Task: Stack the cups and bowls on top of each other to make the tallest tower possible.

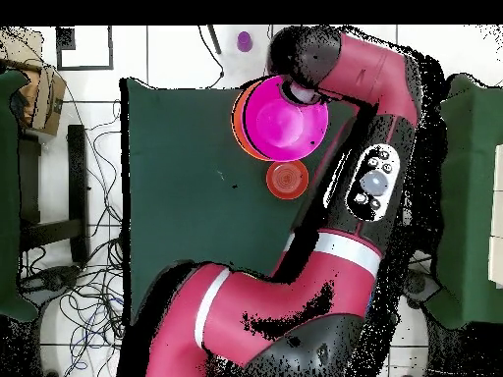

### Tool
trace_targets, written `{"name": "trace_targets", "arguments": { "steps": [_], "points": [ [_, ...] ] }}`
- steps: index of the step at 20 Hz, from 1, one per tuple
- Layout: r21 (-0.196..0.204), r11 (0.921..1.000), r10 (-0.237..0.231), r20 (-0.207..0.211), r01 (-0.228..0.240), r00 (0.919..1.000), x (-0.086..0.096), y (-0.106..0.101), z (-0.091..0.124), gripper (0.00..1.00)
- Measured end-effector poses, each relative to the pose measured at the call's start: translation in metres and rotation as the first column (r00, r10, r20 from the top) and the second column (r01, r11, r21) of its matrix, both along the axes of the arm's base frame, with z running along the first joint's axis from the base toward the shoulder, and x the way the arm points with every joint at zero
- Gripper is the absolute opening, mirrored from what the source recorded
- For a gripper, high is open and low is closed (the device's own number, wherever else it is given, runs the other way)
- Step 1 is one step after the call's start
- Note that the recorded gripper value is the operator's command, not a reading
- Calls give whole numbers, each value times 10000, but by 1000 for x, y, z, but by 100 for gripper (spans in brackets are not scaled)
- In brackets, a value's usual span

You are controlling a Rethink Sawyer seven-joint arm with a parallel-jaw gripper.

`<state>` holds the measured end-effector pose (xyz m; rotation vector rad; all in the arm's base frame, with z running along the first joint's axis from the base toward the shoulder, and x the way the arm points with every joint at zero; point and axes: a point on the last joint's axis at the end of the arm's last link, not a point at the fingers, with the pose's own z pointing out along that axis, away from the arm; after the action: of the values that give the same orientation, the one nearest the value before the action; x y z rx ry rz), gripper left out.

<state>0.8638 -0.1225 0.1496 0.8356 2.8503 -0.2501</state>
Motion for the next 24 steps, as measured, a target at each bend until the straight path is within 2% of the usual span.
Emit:
{"name": "trace_targets", "arguments": {
  "steps": [2, 3, 7, 14, 21, 24],
  "points": [
    [36, 9980, 632, 71, -632, 9980, 2, -8, 13, 100],
    [24, 9946, 1038, 125, -1038, 9945, 3, -16, 22, 100],
    [10, 9858, 1681, 288, -1682, 9854, 5, -34, 42, 100],
    [-99, 9848, 1739, 406, -1736, 9839, 4, -51, 56, 100],
    [-613, 9797, 1907, -111, -1910, 9816, -2, -51, 44, 100],
    [-886, 9785, 1838, -332, -1861, 9824, -5, -48, 40, 100]
  ]
}}
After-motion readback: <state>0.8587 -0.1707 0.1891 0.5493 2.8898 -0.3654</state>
